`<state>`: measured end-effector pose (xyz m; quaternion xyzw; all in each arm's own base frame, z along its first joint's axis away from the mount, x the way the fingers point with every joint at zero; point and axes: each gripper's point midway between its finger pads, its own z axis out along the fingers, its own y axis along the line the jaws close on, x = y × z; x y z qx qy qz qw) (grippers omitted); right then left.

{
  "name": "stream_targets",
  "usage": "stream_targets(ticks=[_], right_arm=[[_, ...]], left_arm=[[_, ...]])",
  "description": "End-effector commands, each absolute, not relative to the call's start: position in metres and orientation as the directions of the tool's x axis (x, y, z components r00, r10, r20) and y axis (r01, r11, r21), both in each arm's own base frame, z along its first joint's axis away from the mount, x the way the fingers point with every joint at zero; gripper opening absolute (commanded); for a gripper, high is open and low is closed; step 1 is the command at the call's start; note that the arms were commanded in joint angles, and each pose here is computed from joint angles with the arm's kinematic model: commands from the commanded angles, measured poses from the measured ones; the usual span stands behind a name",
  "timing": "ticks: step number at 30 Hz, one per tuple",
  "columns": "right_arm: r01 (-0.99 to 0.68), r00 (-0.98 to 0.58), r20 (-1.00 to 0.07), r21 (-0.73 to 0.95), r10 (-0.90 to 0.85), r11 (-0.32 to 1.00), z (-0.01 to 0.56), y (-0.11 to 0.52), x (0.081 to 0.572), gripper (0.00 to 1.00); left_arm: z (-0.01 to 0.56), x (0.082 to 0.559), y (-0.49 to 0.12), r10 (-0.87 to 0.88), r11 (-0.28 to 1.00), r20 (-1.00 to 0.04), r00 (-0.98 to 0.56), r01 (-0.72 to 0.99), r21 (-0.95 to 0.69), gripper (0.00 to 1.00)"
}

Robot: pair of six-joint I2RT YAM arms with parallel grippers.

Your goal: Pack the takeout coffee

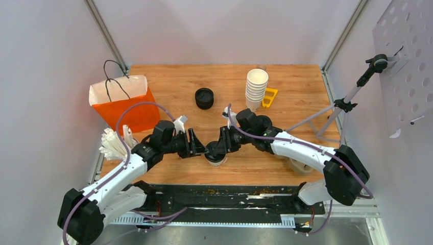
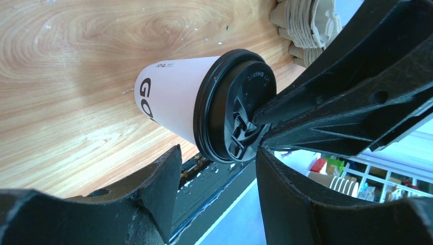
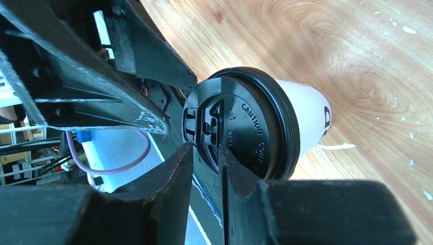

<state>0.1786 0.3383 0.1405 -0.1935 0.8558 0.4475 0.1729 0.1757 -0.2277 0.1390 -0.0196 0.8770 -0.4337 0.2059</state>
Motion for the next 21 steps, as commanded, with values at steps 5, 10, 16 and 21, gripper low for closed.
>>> stream_targets(ticks=[5, 10, 16, 21], right_arm=[[-0.445, -0.883, -0.433, 0.645, -0.182, 0.621, 0.116, 0.324, 0.179, 0.27], [-0.443, -0.884, -0.429, 0.648, -0.183, 0.620, 0.113, 0.324, 0.178, 0.27], [-0.440, -0.885, -0.429, 0.648, -0.179, 0.621, 0.111, 0.323, 0.178, 0.27], [-0.440, -0.885, -0.431, 0.648, -0.177, 0.622, 0.111, 0.323, 0.178, 0.27]], left_arm=[[0.146, 0.179, -0.241, -0.270, 0.538, -0.326, -0.906, 0.138, -0.832, 0.58], [0.137, 0.177, -0.243, -0.275, 0.531, -0.305, -0.912, 0.121, -0.839, 0.57], [0.133, 0.175, -0.243, -0.270, 0.534, -0.293, -0.917, 0.111, -0.838, 0.49], [0.131, 0.176, -0.242, -0.259, 0.564, -0.307, -0.916, 0.115, -0.818, 0.46]])
